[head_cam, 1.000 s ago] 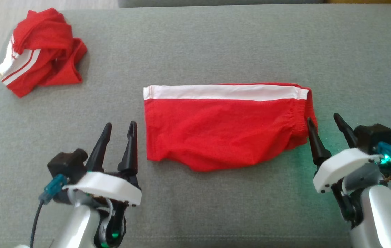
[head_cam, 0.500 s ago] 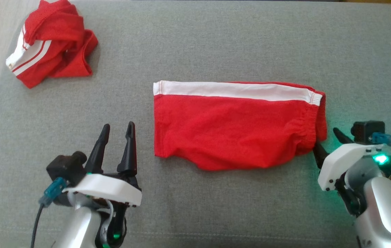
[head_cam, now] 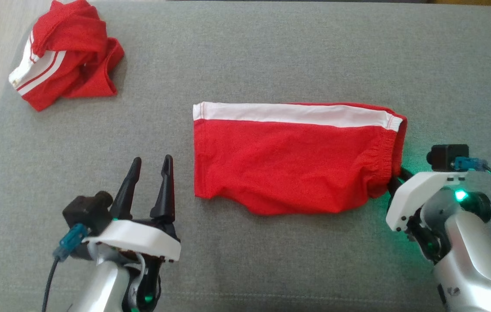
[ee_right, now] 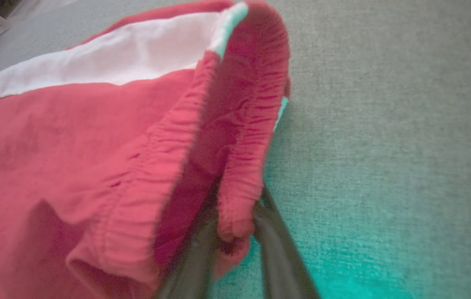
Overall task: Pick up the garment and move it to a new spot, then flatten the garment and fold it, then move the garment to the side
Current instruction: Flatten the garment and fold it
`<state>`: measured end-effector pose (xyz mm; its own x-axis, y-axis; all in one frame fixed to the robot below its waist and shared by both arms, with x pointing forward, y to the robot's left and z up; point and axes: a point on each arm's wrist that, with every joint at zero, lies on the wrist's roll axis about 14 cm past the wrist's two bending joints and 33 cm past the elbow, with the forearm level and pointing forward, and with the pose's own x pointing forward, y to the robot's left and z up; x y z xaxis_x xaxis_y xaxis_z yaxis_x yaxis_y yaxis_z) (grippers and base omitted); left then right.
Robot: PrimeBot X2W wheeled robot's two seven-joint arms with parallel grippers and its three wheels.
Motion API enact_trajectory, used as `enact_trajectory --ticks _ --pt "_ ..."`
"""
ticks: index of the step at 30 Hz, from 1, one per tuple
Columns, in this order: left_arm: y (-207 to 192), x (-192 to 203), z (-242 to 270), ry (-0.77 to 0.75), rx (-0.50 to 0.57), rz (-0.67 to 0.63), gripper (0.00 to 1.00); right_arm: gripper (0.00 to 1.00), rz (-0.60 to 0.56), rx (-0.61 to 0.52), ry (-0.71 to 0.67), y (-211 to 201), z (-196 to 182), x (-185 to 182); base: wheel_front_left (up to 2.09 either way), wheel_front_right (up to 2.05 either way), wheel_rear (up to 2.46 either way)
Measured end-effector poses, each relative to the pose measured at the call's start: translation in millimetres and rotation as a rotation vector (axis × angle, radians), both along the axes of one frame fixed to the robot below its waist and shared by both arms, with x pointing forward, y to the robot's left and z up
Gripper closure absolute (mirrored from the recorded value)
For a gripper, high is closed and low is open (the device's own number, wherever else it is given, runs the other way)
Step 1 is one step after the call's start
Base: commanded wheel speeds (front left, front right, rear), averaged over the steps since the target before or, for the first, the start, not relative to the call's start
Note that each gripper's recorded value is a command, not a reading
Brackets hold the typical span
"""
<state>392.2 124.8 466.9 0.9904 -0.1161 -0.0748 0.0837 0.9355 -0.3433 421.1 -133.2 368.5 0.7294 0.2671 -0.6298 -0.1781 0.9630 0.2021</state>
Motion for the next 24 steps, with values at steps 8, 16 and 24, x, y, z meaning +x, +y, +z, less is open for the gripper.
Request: enact_trajectory --ticks 8,16,24 --pt "-8.3 0.9 4.3 -0.013 0.001 -0.027 0.00 1.00 -0.013 -0.018 -0.017 -18.9 8.1 1.1 0.00 0.00 0.00" --pt "-21.6 5.4 8.4 -0.027 -0.002 -0.066 0.00 1.00 -0.080 -0.113 -0.088 -78.8 36.0 11.3 0.00 0.00 0.00" --pt "-26.5 7.3 8.3 -0.028 0.000 -0.084 0.00 1.00 -0.034 -0.051 -0.133 -56.7 54.2 13.1 0.00 0.00 0.00"
